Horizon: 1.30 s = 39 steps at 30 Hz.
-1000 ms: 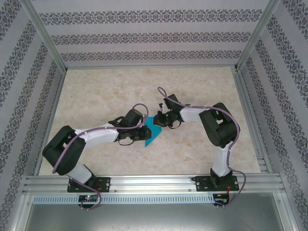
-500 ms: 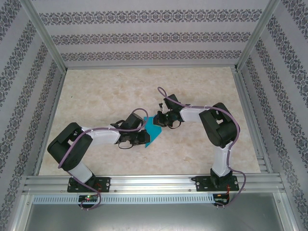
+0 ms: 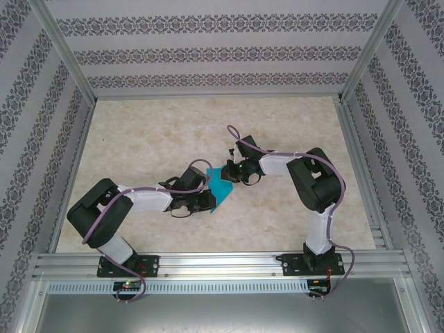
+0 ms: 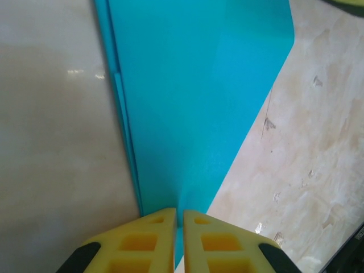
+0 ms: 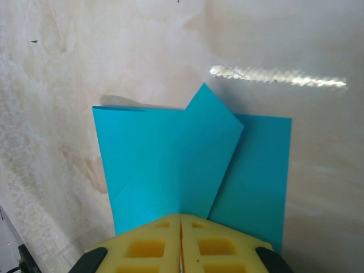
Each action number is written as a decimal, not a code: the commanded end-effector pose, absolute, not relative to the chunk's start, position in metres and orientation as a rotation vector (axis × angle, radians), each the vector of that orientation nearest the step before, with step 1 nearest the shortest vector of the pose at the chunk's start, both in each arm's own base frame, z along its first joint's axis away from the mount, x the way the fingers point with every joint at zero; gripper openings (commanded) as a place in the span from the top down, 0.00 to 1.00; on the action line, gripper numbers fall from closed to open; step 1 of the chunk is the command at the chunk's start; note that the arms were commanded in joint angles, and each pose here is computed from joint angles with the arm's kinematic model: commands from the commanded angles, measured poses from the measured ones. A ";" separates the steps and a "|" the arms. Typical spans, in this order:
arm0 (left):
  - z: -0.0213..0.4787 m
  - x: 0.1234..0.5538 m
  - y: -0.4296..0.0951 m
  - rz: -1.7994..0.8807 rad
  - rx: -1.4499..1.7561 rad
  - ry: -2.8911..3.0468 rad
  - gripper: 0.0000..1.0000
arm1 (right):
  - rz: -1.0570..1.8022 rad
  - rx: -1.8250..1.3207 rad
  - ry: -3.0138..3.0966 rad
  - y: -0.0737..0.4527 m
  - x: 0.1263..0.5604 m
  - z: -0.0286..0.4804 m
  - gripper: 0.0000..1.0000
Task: Fold a paper plane with a square sheet of paper (pick it up from the middle)
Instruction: Fourth fold the wing at the center of the table.
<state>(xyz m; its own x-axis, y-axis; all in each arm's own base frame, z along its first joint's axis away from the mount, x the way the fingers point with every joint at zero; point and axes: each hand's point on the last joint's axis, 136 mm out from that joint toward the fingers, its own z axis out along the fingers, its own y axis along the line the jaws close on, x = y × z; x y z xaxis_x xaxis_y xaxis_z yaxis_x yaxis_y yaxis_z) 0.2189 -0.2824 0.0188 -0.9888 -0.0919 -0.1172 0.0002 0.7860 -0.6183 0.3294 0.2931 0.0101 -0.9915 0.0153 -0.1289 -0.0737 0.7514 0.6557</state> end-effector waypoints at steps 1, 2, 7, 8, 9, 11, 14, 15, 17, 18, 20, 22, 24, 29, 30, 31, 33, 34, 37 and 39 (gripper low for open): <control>0.013 0.190 -0.280 -0.985 -0.068 2.919 0.88 | 0.793 0.057 2.996 0.262 0.309 -0.050 0.91; 0.014 0.189 -0.279 -0.982 -0.073 2.922 0.88 | 0.794 0.058 2.995 0.262 0.309 -0.050 0.91; 0.015 0.181 -0.279 -0.985 -0.070 2.930 0.89 | 0.792 0.059 2.998 0.262 0.309 -0.051 0.91; 0.014 0.179 -0.279 -0.982 -0.066 2.936 0.89 | 0.792 0.059 2.998 0.262 0.309 -0.051 0.91; 0.013 0.177 -0.279 -0.980 -0.062 2.941 0.89 | 0.792 0.059 2.999 0.262 0.309 -0.051 0.91; 0.010 0.173 -0.277 -0.967 -0.072 2.956 0.89 | 0.792 0.062 3.000 0.262 0.308 -0.051 0.91; 0.007 0.172 -0.276 -0.962 -0.079 2.960 0.89 | 0.792 0.061 2.998 0.262 0.308 -0.051 0.91; 0.006 0.172 -0.274 -0.955 -0.082 2.963 0.89 | 0.792 0.061 2.999 0.262 0.308 -0.051 0.91; 0.002 0.171 -0.271 -0.921 -0.091 2.978 0.89 | 0.791 0.062 2.999 0.261 0.308 -0.051 0.91; 0.000 0.170 -0.269 -0.909 -0.095 2.984 0.89 | 0.791 0.061 3.000 0.262 0.308 -0.051 0.91; -0.003 0.169 -0.268 -0.906 -0.100 2.993 0.89 | 0.789 0.060 3.001 0.261 0.308 -0.052 0.91; 0.002 0.171 -0.271 -0.917 -0.079 2.981 0.89 | 0.788 0.061 3.001 0.261 0.308 -0.052 0.91; 0.018 0.179 -0.279 -0.950 -0.031 2.930 0.89 | 0.786 0.060 3.004 0.261 0.307 -0.052 0.91; 0.074 0.212 -0.299 -1.030 0.057 2.730 0.85 | 0.778 0.058 3.008 0.260 0.307 -0.053 0.91; 0.078 0.216 -0.299 -1.027 0.059 2.713 0.84 | 0.780 0.059 3.008 0.260 0.308 -0.053 0.91; 0.080 0.221 -0.298 -1.019 0.056 2.703 0.84 | 0.779 0.059 3.010 0.260 0.307 -0.054 0.91; 0.077 0.228 -0.296 -0.991 0.039 2.710 0.84 | 0.782 0.061 3.011 0.261 0.307 -0.054 0.91; 0.073 0.232 -0.294 -0.978 0.029 2.716 0.84 | 0.783 0.061 3.011 0.261 0.307 -0.055 0.91; 0.056 0.236 -0.292 -0.945 -0.003 2.758 0.86 | 0.787 0.057 3.009 0.262 0.308 -0.053 0.91; 0.047 0.237 -0.291 -0.930 -0.017 2.781 0.86 | 0.785 0.058 3.009 0.261 0.308 -0.053 0.91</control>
<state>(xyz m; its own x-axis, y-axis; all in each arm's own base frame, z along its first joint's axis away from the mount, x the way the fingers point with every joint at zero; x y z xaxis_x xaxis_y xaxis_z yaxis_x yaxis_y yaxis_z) 0.2333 -0.2988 0.0631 -0.9754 -0.0815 -0.2049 0.0695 0.7682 -0.6364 0.3313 0.2955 0.0099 -0.9919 0.0126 -0.1262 -0.0746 0.7470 0.6607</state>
